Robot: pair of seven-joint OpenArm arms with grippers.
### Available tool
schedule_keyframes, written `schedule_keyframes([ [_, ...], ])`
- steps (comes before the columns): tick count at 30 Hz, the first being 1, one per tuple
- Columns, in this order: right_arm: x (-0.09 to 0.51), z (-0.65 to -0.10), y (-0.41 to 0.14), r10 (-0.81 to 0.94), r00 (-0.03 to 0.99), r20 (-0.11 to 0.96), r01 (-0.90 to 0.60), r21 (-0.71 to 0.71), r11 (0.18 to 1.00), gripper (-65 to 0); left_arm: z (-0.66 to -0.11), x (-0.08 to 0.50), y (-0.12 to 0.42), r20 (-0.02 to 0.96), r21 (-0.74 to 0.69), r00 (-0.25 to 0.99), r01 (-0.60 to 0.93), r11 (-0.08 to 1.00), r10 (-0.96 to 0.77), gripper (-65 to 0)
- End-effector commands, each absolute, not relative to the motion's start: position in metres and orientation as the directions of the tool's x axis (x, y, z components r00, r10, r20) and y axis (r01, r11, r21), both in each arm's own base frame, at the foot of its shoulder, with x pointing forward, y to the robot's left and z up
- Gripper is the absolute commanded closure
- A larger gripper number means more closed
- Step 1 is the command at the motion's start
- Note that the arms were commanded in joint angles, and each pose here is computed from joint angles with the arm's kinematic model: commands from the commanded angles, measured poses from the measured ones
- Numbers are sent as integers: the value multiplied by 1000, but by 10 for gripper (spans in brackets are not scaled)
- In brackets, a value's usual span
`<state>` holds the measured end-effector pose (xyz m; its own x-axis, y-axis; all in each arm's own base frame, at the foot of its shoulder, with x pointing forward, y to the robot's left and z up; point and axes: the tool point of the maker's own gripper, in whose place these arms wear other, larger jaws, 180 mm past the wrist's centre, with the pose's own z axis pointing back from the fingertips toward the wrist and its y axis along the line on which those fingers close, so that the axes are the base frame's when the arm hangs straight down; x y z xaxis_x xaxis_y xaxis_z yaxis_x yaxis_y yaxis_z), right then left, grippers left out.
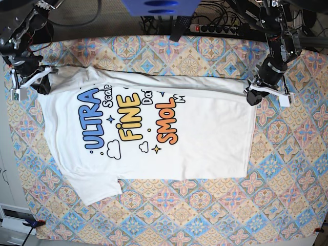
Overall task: Fold the T-shirt properly
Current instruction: 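Reach both grippers down to the shirt's side edges below the sleeves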
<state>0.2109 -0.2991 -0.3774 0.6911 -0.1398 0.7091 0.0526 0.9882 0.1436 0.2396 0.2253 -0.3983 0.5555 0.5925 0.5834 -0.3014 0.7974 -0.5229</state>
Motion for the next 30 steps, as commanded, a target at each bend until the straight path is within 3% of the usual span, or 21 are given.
schedule_keyframes([
  [1,225,-367,-302,-128,657,743,38,138,990,-24,-392,248,229,603,-528,534,-290,798,593,0],
  [27,344,-371,-265,-264,591,762,-29,348,937,-27,-418,288,239,545,-575,511,-349,740,665,0],
  [30,343,-373,-265,-269,595,757,-27,354,935,-64,-417,289,242,547,-575,505,-351,738,667,-19],
])
